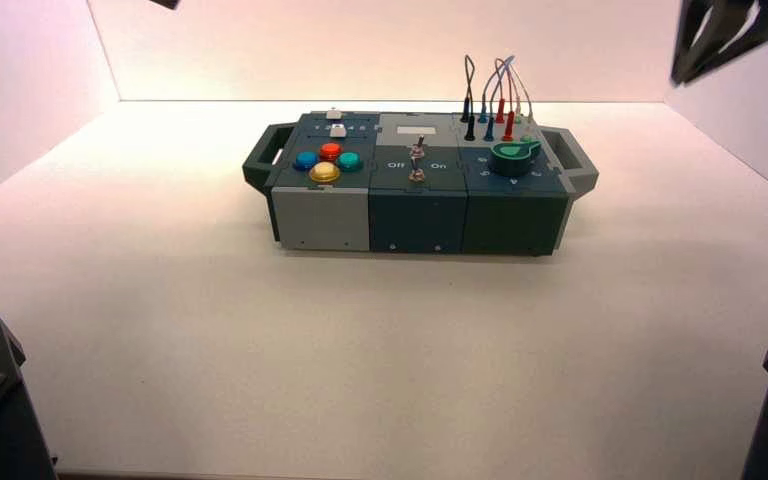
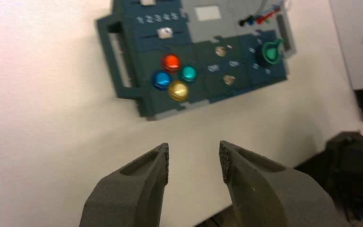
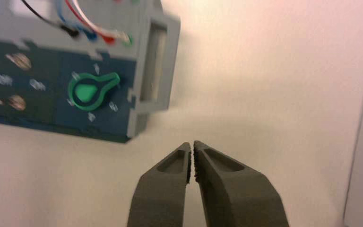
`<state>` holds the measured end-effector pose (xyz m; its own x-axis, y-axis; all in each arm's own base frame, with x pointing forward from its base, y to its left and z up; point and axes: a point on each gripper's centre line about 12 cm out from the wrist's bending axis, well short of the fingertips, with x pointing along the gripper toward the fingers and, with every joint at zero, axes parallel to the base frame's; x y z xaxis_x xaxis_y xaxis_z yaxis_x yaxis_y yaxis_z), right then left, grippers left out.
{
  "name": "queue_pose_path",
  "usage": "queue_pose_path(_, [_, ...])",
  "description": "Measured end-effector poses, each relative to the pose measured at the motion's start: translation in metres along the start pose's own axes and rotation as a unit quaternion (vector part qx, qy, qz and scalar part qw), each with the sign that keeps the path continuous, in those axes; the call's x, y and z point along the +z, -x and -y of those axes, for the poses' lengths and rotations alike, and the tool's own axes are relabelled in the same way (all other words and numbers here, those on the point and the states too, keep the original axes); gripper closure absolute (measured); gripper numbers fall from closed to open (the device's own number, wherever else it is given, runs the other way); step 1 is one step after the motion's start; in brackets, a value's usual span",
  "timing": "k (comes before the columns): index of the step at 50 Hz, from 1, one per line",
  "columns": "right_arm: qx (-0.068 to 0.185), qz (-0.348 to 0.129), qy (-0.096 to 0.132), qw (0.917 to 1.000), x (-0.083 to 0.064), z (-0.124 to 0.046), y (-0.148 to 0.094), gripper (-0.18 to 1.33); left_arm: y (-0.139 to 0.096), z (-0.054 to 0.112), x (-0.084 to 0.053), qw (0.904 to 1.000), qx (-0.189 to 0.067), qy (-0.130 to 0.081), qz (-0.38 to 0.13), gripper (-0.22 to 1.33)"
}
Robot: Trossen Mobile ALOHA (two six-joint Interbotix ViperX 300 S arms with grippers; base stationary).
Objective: Flip the bottom switch on with the left gripper.
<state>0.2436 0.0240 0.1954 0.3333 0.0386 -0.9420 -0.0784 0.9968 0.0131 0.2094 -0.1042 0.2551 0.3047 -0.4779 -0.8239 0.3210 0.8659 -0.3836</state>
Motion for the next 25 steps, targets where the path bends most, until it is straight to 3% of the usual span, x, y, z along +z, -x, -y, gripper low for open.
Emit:
queue_pose_path(4, [0.001,-0.016,-0.002,0.9999,0.001,0.000,-0.008,0.33,-0.006,0.008,0.000,0.9998,-0.008,0.006,-0.016,0.03])
queue_pose_path(7, [0.002,-0.021,-0.003,0.9998,0.002,-0.001,-0.011,0.21,-0.010,0.011,0.001,0.9996,-0.010,0.007,-0.026,0.03])
queue_pose_path(8, [0.005,-0.028,-0.006,0.9996,0.003,-0.001,-0.015,0.08,-0.012,0.012,0.001,0.9994,-0.011,0.006,-0.032,0.03])
queue_pose_path(15, [0.008,-0.030,-0.010,0.9995,0.011,-0.002,-0.021,0.07,-0.030,0.018,0.006,0.9976,-0.007,-0.002,-0.068,0.03])
queue_pose_path(25, [0.011,-0.023,-0.016,0.9995,0.027,-0.003,-0.026,0.07,-0.050,0.018,0.016,0.9946,0.018,-0.010,-0.102,0.03])
